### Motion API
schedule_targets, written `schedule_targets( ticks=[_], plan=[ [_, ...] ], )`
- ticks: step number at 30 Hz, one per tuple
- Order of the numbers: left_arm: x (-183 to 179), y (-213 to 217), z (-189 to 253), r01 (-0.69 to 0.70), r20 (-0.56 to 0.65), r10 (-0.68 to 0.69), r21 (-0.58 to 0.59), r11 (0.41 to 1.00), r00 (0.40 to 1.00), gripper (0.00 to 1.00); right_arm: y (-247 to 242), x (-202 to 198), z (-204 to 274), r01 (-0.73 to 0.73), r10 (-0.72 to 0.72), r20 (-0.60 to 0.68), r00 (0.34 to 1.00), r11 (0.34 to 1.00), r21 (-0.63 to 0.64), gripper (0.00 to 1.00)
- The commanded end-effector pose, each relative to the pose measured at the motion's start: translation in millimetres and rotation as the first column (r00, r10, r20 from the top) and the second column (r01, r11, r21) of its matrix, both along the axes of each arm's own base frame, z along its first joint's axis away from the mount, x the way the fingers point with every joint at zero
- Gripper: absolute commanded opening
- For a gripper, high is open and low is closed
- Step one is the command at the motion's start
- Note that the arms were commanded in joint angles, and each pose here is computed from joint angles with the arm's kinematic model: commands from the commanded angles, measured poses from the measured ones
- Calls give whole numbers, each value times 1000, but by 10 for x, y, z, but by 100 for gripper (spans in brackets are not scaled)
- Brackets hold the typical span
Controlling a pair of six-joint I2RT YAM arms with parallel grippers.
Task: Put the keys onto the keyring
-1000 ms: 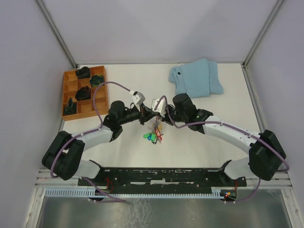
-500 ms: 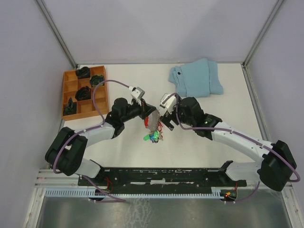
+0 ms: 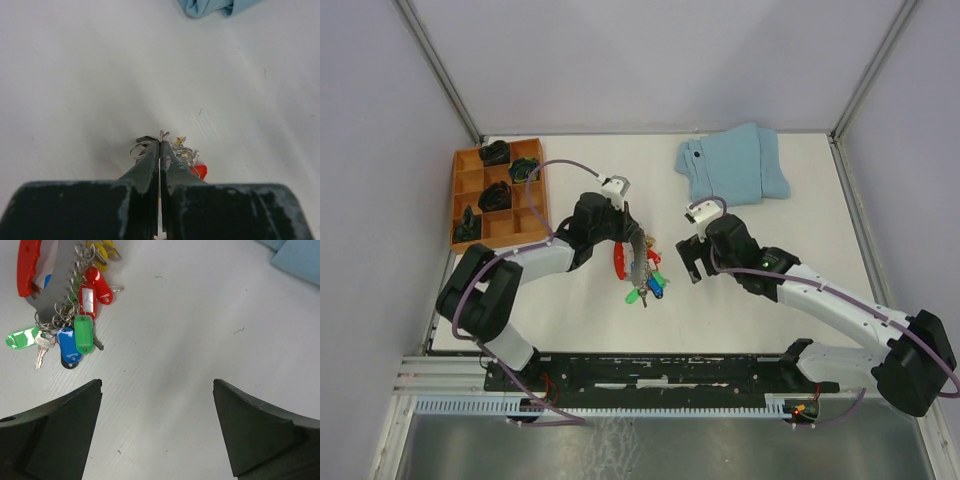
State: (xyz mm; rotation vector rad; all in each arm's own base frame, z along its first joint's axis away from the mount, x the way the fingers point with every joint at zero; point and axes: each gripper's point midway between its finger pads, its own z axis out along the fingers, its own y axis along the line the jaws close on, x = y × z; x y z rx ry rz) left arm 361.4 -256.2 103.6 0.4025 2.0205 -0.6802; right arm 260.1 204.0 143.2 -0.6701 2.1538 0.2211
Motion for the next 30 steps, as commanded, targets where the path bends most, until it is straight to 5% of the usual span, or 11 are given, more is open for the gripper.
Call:
schedule_targets(
  ticks=[1,5,10,12,14,20,30],
  plan=[
    [251,46,-40,-98,-38,98,1,995,994,3,-177,7,9,142,-142,-1,990,990,17,100],
    [368,94,-164,-136,-88,135,-12,991,987,7,-288,92,108,255,-257,39,966,966,49,100],
    [417,293,-40,-213,-86,209,-43,976,974,33,-491,79,112,346,-345,38,938,938,-22,100],
    [385,397,43,-237,-78,233,-47,970,969,74,-530,64,133,350,-348,53,936,937,-16,100],
    [331,519,135,-260,-68,257,-44,965,964,89,-578,37,176,357,-357,74,931,934,14,100],
    [28,933,537,-352,-20,352,-44,935,936,99,-782,-44,409,394,-407,154,900,913,109,100],
    [-517,1570,1325,-530,82,530,-20,848,844,99,-1114,-140,596,493,-509,207,835,861,126,100]
  ],
)
